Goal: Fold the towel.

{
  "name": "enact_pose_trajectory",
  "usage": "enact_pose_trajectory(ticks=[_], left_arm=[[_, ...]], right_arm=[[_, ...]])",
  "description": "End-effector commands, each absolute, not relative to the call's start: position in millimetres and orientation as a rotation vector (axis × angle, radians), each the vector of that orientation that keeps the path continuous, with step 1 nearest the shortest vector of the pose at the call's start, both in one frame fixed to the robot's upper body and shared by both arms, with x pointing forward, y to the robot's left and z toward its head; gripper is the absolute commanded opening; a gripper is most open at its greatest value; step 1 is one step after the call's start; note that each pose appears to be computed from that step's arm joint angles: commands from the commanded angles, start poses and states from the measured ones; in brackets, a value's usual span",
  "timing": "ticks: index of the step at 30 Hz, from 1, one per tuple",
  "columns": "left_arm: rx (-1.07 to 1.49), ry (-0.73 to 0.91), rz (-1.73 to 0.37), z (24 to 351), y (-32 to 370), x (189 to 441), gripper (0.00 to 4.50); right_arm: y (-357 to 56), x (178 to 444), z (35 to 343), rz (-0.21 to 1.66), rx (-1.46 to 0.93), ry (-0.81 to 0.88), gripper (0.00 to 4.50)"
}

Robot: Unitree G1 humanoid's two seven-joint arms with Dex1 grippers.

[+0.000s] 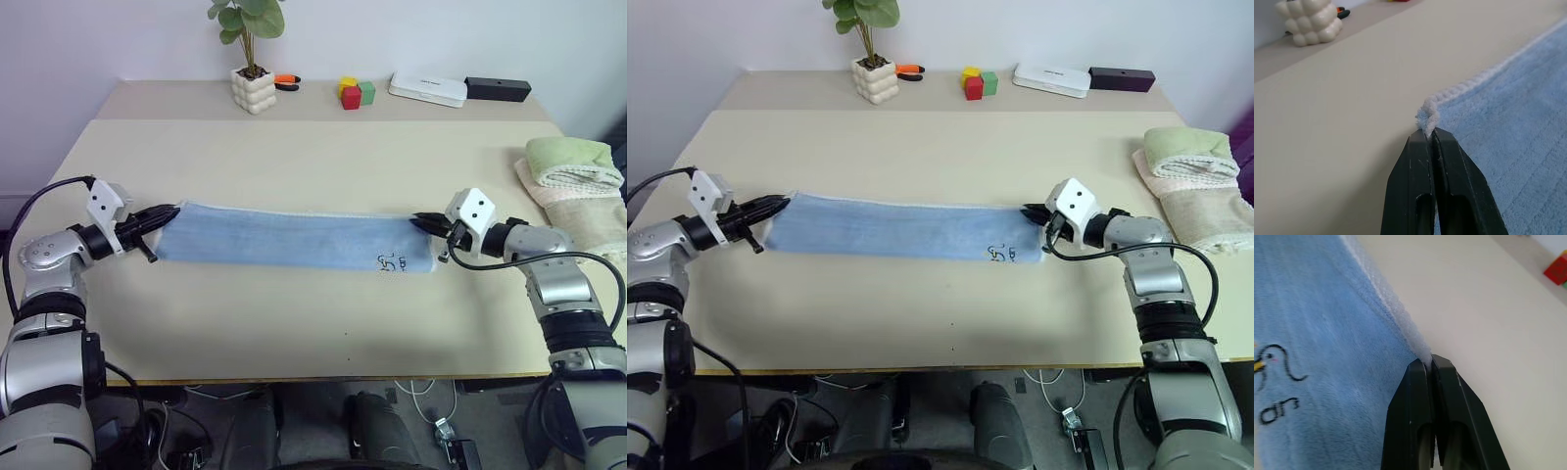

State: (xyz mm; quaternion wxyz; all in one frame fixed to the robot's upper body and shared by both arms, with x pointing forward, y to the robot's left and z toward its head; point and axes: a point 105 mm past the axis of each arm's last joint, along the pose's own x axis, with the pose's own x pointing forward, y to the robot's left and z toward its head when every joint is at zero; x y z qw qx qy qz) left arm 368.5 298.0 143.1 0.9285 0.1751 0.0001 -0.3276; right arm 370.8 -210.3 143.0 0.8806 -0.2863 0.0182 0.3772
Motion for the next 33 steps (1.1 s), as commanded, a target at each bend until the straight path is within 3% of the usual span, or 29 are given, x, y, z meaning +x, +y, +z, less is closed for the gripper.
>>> enact_pose_trajectory(ticks=[1,13,14,16,22,23,27,29,32,33], left_arm=[[0.384,-0.018,-0.637,148.6,302.8,369.5,0.0],[0.238,0.087,-0.607,125.6,299.7,374.9,0.0],[0.235,0.084,-0.594,126.1,300.3,376.1,0.62],[0.228,0.081,-0.583,126.6,300.7,377.1,1.43],[0.279,0.062,-0.562,130.8,302.0,378.8,4.32],[0.275,0.054,-0.547,133.7,304.0,379.8,4.5],[0.102,0.018,-0.487,151.4,316.5,383.9,4.5],[-0.011,-0.017,-0.484,164.7,320.4,384.7,3.93],[-0.064,-0.079,-0.497,179.0,317.2,385.1,2.73],[-0.07,-0.101,-0.513,185.4,312.0,386.4,2.18]], right_arm=[[-209.4,378.1,157.8,0.754,-0.632,-0.02,0.03],[-202.8,379.6,139.9,0.778,-0.6,0.037,0.03],[-203.8,380.6,140.5,0.768,-0.599,0.037,0.28],[-205.2,382.0,141.1,0.756,-0.61,0.036,0.92],[-208.2,387.8,143.7,0.698,-0.649,0.021,3.77],[-207.3,386.3,143.6,0.706,-0.646,0.02,4.28],[-208.7,381.4,163.9,0.669,-0.539,-0.058,4.45],[-206.7,377.5,179.8,0.629,-0.449,-0.12,4.5],[-192.6,362.7,194.1,0.623,-0.389,-0.179,3.74],[-187.8,359.5,199.1,0.607,-0.367,-0.201,3.21]])
